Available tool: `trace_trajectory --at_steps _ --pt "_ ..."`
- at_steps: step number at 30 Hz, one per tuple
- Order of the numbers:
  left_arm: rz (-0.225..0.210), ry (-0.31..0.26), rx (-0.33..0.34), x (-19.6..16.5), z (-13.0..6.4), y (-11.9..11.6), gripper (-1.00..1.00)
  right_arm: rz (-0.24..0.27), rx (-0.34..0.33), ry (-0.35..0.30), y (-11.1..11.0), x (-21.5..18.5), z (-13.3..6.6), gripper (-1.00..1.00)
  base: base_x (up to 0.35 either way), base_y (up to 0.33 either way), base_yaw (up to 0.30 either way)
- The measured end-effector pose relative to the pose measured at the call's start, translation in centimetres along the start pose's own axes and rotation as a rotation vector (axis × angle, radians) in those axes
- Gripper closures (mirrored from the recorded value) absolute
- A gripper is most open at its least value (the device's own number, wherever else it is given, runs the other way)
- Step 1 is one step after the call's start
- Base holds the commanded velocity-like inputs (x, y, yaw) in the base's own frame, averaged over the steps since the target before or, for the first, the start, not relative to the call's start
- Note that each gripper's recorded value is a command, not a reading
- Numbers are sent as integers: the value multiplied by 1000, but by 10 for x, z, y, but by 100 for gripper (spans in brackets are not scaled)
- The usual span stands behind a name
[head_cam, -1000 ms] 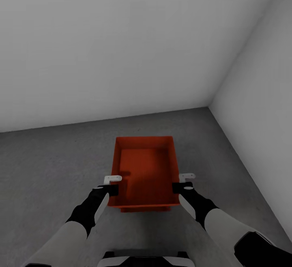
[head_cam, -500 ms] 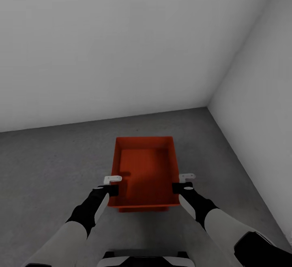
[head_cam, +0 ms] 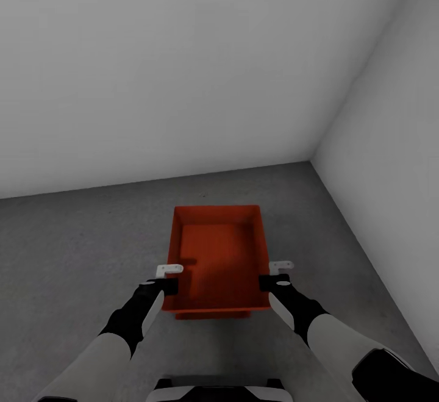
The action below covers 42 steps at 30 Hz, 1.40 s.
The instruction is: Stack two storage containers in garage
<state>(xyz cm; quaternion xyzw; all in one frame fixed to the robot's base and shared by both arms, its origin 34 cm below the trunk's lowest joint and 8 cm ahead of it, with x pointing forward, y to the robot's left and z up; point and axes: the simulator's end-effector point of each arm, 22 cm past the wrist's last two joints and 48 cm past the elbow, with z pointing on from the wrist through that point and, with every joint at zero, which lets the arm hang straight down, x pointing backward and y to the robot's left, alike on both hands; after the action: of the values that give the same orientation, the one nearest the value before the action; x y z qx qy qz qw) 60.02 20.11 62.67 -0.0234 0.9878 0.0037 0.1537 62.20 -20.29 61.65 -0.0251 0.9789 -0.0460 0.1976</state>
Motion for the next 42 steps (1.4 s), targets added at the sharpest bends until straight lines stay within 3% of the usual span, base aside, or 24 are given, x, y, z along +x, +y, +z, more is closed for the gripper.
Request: trace_trajectory --at_steps 23,42 --pt "2 -2 -1 -2 0 0 100 2 0 -2 0 -1 0 100 0 0 0" --pt "4 0 -2 -4 14 -1 100 3 2 1 0 -1 15 100 0 0 0"
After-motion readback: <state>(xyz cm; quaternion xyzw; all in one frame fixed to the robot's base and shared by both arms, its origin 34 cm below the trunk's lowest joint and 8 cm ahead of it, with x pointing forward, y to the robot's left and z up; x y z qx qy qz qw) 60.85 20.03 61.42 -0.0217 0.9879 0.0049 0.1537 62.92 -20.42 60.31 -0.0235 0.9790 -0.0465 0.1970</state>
